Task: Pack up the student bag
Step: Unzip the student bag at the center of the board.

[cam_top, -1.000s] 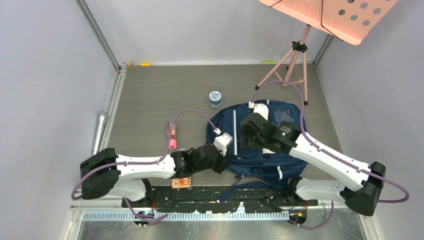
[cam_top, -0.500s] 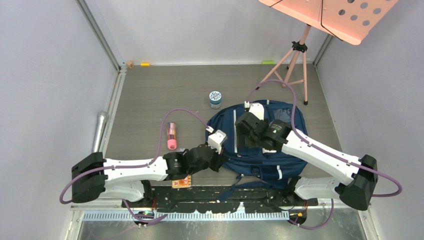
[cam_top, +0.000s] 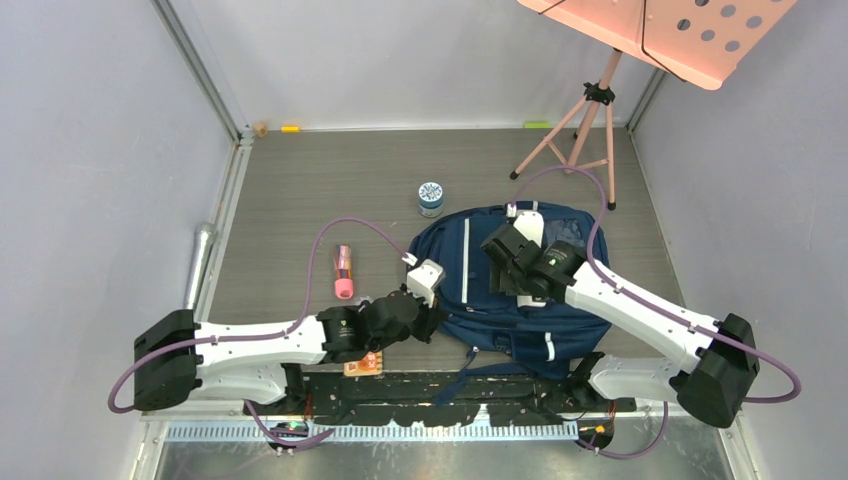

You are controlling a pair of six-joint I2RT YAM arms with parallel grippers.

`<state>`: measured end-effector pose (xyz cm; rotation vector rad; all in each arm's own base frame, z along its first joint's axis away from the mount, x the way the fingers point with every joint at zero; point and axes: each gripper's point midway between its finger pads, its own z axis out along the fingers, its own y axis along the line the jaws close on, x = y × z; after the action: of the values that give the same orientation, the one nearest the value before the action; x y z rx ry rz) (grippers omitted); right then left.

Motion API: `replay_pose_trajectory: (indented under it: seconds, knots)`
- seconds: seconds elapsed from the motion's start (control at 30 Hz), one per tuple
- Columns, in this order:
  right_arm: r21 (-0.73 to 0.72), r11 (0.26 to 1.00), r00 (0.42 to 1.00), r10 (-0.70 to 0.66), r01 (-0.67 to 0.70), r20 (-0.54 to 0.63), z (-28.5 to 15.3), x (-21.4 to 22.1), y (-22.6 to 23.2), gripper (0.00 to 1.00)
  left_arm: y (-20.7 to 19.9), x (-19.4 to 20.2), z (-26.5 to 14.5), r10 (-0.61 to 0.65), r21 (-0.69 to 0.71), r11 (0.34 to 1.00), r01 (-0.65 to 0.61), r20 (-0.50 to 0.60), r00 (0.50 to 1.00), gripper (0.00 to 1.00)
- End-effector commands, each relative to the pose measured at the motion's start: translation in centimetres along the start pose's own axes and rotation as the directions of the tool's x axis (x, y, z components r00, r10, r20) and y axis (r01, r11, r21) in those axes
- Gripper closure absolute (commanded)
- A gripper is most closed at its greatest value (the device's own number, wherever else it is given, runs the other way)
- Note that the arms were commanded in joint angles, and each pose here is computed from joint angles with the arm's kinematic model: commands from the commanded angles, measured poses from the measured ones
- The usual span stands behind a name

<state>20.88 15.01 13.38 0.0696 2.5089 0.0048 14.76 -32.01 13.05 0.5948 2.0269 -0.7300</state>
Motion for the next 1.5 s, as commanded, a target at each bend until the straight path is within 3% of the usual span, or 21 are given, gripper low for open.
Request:
replay_pose_trajectory:
  seconds: [0.0,0.2,0.27,0.3,0.37,0.7,0.93,1.17,1.23,1.3,1.37,1.47]
  knots:
    - [-0.093,0.994,0.998,0.065,-0.065,0.005,0.2,-0.4,2.0,0.40,0.8,-1.3,-0.5,0.005,-0.047,0.999,-0.003,0.044,0.999,1.00]
    - [-0.112,0.991,0.997,0.075,-0.076,-0.016,1.0,0.0,2.8,0.52,0.7,-1.4,-0.5,0.007,-0.044,0.999,-0.005,0.046,0.999,1.00]
    - [-0.107,0.991,0.997,0.075,-0.076,-0.019,1.1,0.1,2.8,0.66,0.9,-1.3,-0.5,0.013,-0.050,0.999,-0.010,0.045,0.999,1.00]
    - [-0.101,0.992,0.997,0.073,-0.074,-0.017,1.2,0.1,2.6,0.81,1.0,-1.2,-0.5,0.018,-0.055,0.998,-0.016,0.044,0.999,1.00]
    - [-0.069,0.995,0.998,0.070,-0.070,-0.005,1.1,-0.1,1.9,0.97,1.5,-1.2,-0.6,0.030,-0.078,0.997,-0.026,0.045,0.999,1.00]
    - [0.046,0.996,0.995,0.070,-0.073,0.067,-0.8,-1.5,-3.1,1.00,6.7,-2.2,-2.6,0.102,-0.234,0.968,-0.086,0.057,0.993,1.00]
    - [0.067,0.994,0.994,0.081,-0.085,0.072,-1.7,-1.5,-4.6,1.00,8.5,-3.3,-3.1,0.076,-0.223,0.973,-0.055,0.090,0.993,1.00]
    - [0.070,0.995,0.995,0.065,-0.070,0.071,-2.0,-1.7,-4.9,1.00,8.1,-2.9,-2.8,0.121,-0.159,0.982,-0.107,0.081,0.989,1.00]
    - [0.032,0.999,0.998,0.026,-0.028,0.060,-2.3,-2.0,-4.2,0.92,6.8,-2.7,-2.8,0.117,-0.085,0.990,-0.109,0.084,0.990,1.00]
    - [-0.042,0.999,0.998,-0.014,0.017,0.066,-2.9,-2.4,-3.0,0.53,5.3,-2.7,-2.8,0.102,-0.001,0.995,-0.102,0.075,0.992,1.00]
    - [-0.145,0.987,0.993,-0.056,0.071,0.104,-3.8,-3.2,-1.4,0.37,3.6,-2.8,-2.8,0.093,0.079,0.992,-0.098,0.061,0.994,1.00]
    - [-0.294,0.939,0.977,-0.132,0.178,0.168,-5.7,-3.8,1.1,0.31,2.2,-2.8,-2.6,0.108,0.150,0.982,-0.112,0.037,0.993,1.00]
